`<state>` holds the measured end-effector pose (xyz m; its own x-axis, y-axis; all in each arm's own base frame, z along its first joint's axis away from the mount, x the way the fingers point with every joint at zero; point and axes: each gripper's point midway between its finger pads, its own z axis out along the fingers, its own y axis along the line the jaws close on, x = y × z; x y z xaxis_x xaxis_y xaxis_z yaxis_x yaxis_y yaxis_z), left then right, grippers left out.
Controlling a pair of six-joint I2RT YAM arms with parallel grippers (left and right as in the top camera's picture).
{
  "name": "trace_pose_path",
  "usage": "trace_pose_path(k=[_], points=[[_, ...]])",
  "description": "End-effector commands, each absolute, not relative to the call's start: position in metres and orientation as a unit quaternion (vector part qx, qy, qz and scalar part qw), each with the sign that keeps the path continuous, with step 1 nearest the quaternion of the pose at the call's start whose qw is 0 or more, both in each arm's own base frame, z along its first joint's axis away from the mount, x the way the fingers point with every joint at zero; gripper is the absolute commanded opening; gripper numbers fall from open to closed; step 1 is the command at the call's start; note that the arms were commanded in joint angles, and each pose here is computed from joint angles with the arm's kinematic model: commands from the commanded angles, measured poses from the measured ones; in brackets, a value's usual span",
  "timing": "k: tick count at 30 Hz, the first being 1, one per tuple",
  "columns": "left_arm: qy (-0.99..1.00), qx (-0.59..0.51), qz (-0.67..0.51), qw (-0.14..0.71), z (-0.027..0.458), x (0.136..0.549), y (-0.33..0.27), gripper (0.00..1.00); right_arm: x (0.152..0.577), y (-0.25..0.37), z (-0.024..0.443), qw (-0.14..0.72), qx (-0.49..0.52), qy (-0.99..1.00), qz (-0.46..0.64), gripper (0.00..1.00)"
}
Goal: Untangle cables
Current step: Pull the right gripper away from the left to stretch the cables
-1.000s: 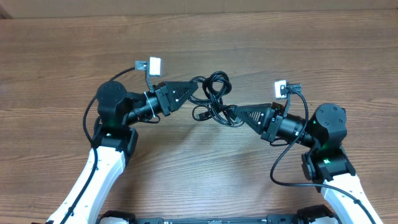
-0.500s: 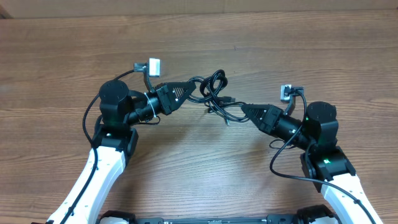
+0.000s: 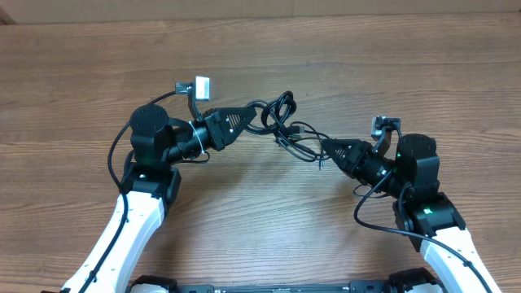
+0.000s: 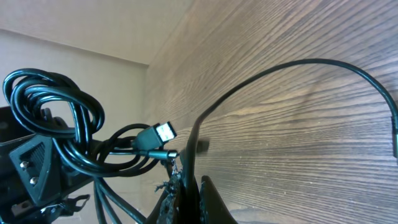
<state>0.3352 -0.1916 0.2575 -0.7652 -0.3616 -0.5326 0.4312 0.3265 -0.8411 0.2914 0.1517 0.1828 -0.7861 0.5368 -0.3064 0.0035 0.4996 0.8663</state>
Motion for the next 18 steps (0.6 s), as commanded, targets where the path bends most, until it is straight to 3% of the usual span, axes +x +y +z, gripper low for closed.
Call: trace_pose_path(k=[1,18], points=[[0.738,0.007,-0.559,0.378,0.261,0.350,-0.181,0.04,0.299,0.144,0.189,0.303,0.178,0.818,0.456,0.04],[0.740,-0.013,-0.541,0.399,0.260,0.359,-0.174,0.04,0.281,0.142,0.161,0.244,0.204,0.843,0.433,0.05]])
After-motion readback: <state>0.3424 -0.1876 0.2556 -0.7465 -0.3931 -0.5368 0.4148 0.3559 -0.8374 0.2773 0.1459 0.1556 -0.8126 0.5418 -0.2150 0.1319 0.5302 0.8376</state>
